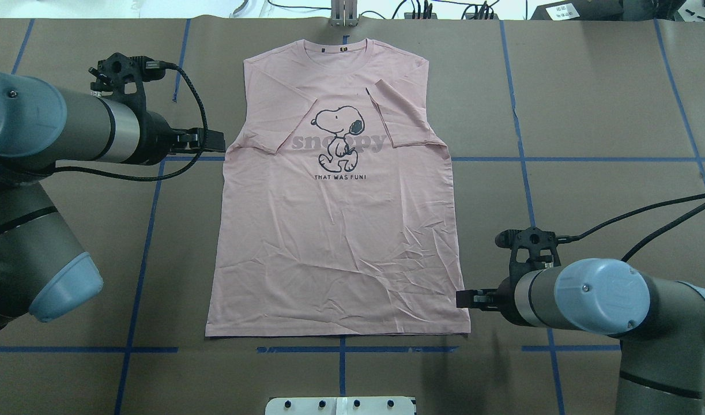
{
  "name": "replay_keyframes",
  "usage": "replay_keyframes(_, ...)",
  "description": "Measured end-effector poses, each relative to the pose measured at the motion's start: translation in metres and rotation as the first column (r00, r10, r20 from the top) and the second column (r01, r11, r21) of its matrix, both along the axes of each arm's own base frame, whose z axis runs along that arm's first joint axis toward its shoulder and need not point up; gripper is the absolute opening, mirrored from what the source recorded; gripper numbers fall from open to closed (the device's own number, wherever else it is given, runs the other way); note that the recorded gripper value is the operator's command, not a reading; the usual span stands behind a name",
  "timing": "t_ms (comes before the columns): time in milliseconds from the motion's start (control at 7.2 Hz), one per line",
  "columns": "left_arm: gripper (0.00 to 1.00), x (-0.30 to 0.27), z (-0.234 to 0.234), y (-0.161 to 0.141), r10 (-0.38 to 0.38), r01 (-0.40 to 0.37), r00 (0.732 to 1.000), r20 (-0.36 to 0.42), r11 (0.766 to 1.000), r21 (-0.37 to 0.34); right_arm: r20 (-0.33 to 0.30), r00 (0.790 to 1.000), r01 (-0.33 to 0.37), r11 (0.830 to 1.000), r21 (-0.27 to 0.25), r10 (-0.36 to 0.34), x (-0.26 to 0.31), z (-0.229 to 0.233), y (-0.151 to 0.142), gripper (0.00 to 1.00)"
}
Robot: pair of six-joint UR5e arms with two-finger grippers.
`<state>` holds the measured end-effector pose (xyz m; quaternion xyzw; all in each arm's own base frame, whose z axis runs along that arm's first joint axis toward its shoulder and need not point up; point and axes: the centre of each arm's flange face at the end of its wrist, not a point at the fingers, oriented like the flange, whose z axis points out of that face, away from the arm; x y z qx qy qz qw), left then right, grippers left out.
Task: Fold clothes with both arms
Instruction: 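Move both grippers to the hem corners nearest the robot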
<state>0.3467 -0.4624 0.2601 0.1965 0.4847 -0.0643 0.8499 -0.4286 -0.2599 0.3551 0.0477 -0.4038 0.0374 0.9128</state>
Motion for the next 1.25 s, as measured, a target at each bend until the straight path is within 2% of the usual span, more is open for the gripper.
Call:
replay_keyframes(278, 1.00, 0.004, 0.001, 0.000, 0.006, -0.006, 1.000, 0.001, 1.000, -0.002, -0.022, 0.999, 0.024, 1.000, 0.012, -0.024, -0.027, 0.007, 0.014, 0.99)
replay_keyframes(556, 1.00, 0.009, 0.006, -0.002, 0.010, -0.010, 1.000, 0.007, 1.000, -0.007, -0.020, 0.999, 0.034, 0.999, 0.015, -0.034, -0.060, 0.001, 0.012, 0.97)
replay_keyframes(973, 1.00, 0.010, 0.009, -0.003, 0.012, -0.012, 1.000, 0.010, 1.000, -0.009, -0.032, 0.999, 0.027, 1.000, 0.010, -0.027, -0.067, -0.001, 0.005, 0.97)
replay_keyframes(1112, 1.00, 0.010, 0.008, -0.003, 0.011, -0.011, 1.000, 0.010, 1.000, -0.008, -0.040, 0.999, 0.026, 1.000, 0.006, -0.026, -0.066, 0.000, 0.004, 0.95)
replay_keyframes(1251, 1.00, 0.010, 0.008, -0.003, 0.011, -0.011, 1.000, 0.008, 1.000, -0.008, -0.047, 0.999, 0.026, 1.000, 0.003, -0.026, -0.065, 0.002, 0.004, 0.85)
